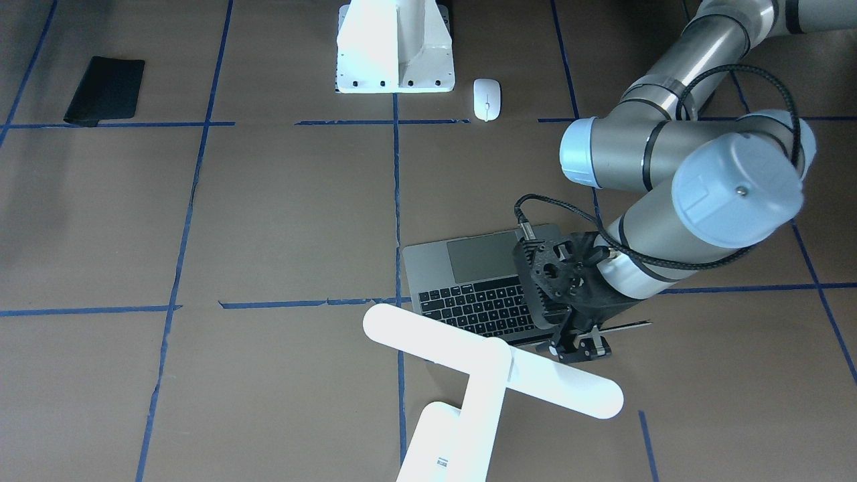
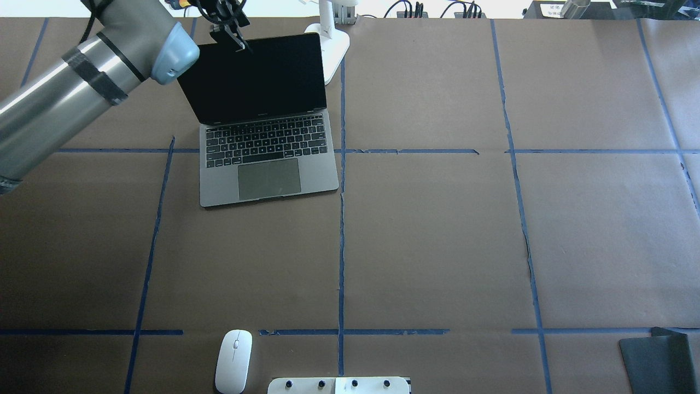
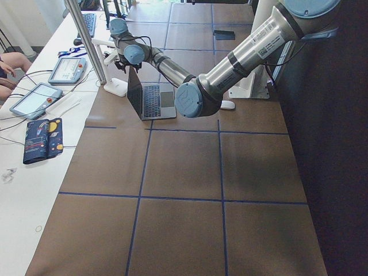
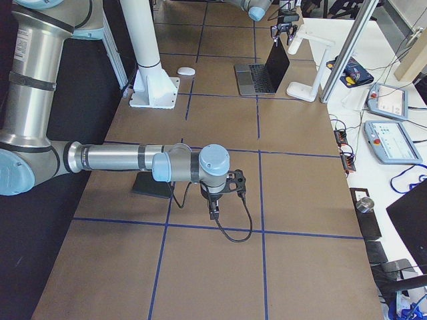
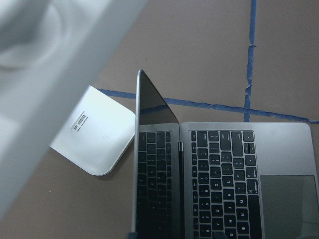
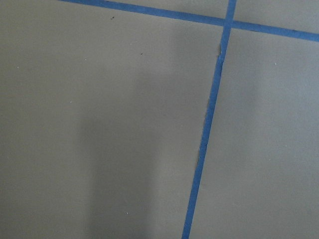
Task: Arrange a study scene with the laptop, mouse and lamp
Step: 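Release the laptop and withdraw the left arm out of view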
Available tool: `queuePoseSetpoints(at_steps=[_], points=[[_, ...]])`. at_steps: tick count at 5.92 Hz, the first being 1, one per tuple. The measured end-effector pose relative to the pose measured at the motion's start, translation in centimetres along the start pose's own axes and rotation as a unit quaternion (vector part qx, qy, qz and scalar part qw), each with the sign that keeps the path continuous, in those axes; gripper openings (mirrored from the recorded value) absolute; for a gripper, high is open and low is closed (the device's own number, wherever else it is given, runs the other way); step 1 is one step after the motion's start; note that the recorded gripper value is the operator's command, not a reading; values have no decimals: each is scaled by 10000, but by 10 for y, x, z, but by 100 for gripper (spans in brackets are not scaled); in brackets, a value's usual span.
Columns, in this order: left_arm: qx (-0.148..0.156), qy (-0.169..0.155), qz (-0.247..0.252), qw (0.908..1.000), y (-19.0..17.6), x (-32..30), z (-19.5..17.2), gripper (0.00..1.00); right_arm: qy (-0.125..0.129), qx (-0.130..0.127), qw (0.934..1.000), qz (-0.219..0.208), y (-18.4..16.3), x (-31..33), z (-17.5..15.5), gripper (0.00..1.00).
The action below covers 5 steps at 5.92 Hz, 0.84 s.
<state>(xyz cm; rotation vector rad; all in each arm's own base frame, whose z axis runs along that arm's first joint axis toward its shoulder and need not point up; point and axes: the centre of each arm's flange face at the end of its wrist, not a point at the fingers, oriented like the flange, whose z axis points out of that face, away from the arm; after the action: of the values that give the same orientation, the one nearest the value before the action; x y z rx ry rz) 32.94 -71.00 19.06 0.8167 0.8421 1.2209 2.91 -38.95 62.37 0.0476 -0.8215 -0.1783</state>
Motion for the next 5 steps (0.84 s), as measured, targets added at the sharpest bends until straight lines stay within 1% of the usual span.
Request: queuePoseSetpoints(at_steps=[1,2,3,4,5], points=[[166,124,-159,9997,38,-1,-26,99,0,0,10000,0,0,0,0,100],[182,197,-423,9987,90,9,-48,100,0,0,10000,0,0,0,0,100],[-35,280,-943,9951,131,25,-65,100,0,1,10000,-1,0,0,0,100],[-372,354,-1829,9818,160,43,-82,100,1,12,10000,-10,-1,-1,-1,100],[-737,301,-2761,9578,204,59,-93,100,1,46,10000,16,-2,-4,-4,100]])
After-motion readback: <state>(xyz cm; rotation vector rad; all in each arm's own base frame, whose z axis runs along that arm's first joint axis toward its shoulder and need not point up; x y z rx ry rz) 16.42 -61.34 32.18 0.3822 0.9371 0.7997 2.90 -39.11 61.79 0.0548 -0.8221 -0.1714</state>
